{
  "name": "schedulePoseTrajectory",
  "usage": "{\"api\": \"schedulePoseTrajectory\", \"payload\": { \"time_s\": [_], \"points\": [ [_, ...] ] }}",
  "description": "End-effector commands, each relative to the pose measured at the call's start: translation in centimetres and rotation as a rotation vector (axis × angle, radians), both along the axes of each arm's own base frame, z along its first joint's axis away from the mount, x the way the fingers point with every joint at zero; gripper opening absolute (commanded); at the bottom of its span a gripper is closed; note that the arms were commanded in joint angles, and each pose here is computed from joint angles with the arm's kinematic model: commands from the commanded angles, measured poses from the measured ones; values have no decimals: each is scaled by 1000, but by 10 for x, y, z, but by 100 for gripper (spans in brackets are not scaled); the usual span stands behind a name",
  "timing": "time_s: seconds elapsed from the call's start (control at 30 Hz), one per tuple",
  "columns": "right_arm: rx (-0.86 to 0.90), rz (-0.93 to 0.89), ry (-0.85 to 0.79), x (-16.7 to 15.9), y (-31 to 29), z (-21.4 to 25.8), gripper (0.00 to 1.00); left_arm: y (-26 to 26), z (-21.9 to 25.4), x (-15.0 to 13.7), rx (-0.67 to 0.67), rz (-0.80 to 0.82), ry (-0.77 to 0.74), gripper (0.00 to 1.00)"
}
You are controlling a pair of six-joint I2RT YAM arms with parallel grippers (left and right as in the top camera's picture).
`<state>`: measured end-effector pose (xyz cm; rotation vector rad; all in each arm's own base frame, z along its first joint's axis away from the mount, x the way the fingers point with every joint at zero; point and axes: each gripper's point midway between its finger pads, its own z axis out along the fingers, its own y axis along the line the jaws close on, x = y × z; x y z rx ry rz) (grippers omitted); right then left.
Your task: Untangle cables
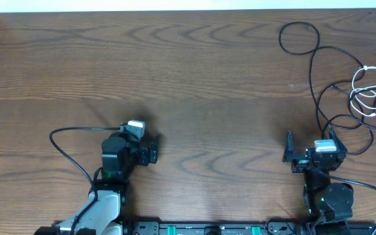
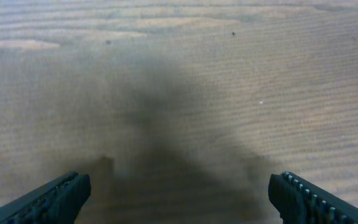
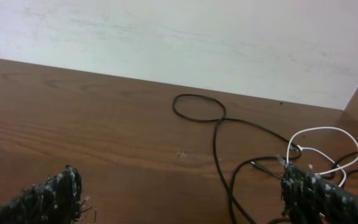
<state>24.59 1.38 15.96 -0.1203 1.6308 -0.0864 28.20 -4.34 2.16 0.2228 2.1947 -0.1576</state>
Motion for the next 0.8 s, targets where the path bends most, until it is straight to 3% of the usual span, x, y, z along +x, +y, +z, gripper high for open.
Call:
{"api": "schedulePoseTrajectory", "payload": {
  "time_s": [0.0, 0.77],
  "points": [
    [-14, 0, -1, 0, 0, 0, 99, 4, 0, -5, -18, 36, -7, 97],
    [-14, 0, -1, 0, 0, 0, 99, 3, 2, -21, -54, 45, -23, 97]
  ]
}}
